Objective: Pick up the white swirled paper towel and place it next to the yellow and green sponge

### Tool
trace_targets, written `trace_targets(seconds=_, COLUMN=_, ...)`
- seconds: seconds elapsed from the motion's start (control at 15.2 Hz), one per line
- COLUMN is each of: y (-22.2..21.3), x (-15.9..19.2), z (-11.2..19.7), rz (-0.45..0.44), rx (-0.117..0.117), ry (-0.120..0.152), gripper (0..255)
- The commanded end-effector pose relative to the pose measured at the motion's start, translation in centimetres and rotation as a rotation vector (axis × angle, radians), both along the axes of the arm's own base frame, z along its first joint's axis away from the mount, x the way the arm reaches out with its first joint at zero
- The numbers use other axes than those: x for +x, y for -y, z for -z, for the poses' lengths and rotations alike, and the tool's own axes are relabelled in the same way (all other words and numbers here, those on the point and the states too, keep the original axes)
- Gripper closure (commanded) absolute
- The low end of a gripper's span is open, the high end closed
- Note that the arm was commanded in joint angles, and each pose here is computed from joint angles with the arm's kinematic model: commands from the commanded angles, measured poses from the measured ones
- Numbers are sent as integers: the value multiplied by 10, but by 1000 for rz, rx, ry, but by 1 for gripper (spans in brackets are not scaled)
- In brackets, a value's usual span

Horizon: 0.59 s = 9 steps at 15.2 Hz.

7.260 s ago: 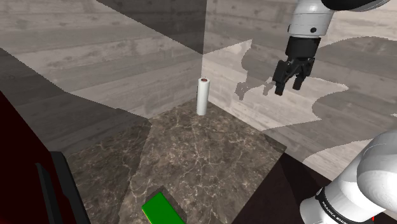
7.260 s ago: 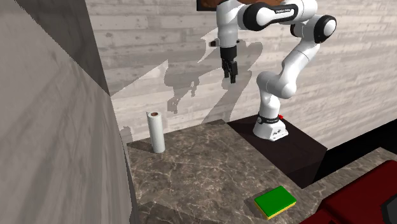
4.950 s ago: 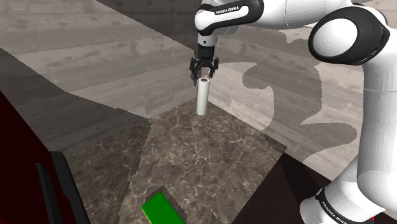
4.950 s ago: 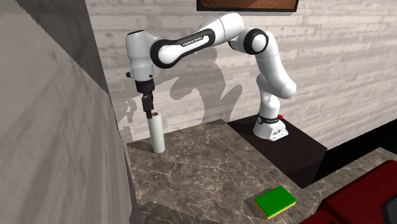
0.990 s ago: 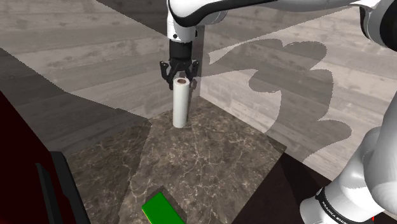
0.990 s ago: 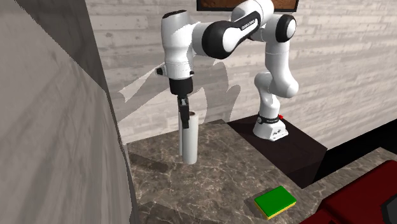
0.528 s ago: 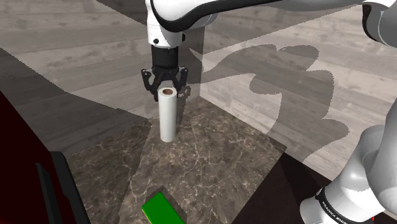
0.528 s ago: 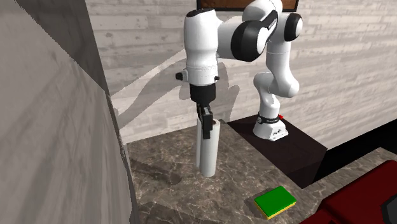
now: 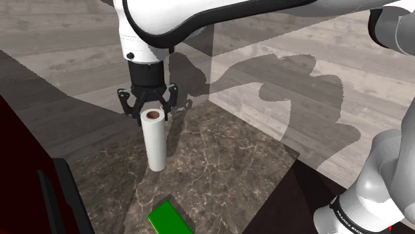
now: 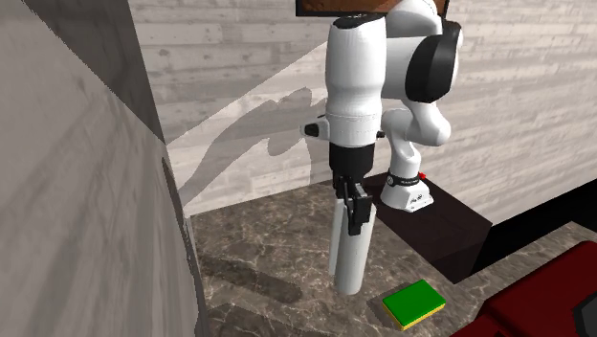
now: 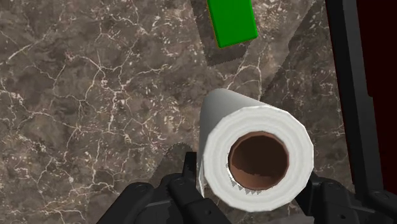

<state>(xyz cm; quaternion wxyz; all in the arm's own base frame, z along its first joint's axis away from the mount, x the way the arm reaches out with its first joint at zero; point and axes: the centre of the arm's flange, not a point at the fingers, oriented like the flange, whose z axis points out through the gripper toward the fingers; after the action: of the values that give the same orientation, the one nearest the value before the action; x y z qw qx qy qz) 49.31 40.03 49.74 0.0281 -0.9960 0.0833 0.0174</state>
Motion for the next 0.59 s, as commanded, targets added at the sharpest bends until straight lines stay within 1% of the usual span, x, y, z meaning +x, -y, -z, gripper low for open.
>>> trace_targets(seconds=0.0, y=-23, x=-12, z=-1, rz=2, rx=0, ry=0, gripper=255)
trace_targets(seconds=0.13, y=-41, x=-22, z=-1, rz=2, rx=0, ry=0, gripper=255)
trace_targets(seconds=0.53, y=-41, x=-22, z=30, rz=2, rx=0, ry=0, gripper=255)
